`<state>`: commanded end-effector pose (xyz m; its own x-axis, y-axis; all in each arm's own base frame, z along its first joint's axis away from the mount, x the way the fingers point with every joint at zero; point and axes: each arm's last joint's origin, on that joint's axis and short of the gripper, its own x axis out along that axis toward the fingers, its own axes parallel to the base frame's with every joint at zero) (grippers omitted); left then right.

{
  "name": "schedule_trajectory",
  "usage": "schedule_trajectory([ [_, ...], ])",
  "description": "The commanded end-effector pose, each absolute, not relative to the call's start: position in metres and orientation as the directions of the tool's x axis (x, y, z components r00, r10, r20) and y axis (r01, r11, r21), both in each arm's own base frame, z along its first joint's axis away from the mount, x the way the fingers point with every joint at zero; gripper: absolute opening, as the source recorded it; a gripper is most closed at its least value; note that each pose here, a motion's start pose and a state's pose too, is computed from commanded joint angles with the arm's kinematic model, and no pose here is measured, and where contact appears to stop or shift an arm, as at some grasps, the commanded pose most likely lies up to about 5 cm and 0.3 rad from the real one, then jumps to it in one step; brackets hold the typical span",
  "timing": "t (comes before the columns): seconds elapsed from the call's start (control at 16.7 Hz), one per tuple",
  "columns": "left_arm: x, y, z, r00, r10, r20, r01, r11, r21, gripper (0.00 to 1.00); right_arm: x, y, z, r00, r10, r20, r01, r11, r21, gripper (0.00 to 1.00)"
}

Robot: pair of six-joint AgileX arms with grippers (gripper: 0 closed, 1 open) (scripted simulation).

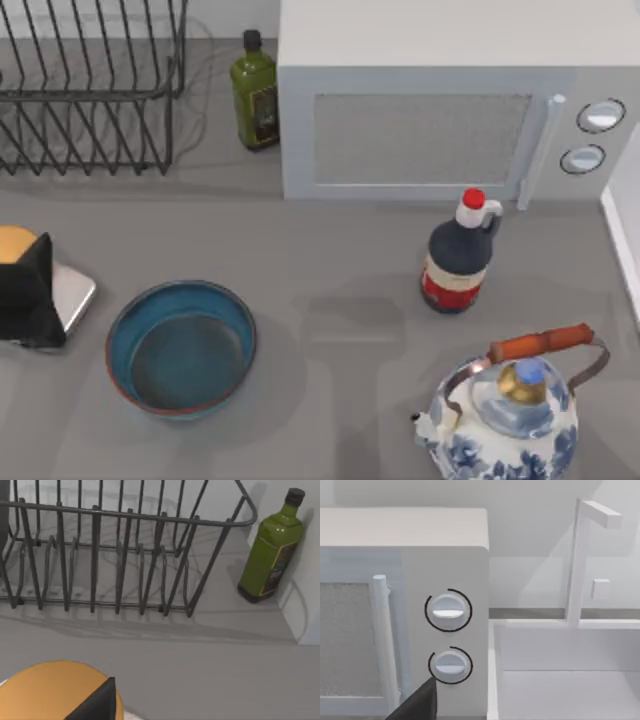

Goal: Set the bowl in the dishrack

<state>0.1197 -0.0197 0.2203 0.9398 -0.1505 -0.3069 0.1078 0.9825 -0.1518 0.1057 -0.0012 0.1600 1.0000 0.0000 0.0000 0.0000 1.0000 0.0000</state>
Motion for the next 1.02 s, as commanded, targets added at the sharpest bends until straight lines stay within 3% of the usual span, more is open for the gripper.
schedule_trajectory([
  [0.18,0.149,-0.039,0.247,0.81,-0.214,-0.546,0.113,0.971,-0.213,1.0,0.106,-0.001,0.16,1.0,0.0,0.0,0.0,1.0,0.0,1.0],
  [0.48,0.214,-0.098,0.254,0.432,-0.195,-0.881,0.054,0.98,-0.19,1.0,0.106,-0.001,0.16,1.0,0.0,0.0,0.0,1.0,0.0,1.0],
  [0.72,0.248,-0.153,0.246,0.183,-0.109,-0.977,0.027,0.994,-0.106,1.0,0.106,-0.001,0.16,1.0,0.0,0.0,0.0,1.0,0.0,1.0],
  [1.02,0.27,-0.205,0.23,0.019,-0.014,-1.0,0.02,1.0,-0.014,1.0,0.106,-0.001,0.16,1.0,0.0,0.0,0.0,1.0,0.0,1.0],
])
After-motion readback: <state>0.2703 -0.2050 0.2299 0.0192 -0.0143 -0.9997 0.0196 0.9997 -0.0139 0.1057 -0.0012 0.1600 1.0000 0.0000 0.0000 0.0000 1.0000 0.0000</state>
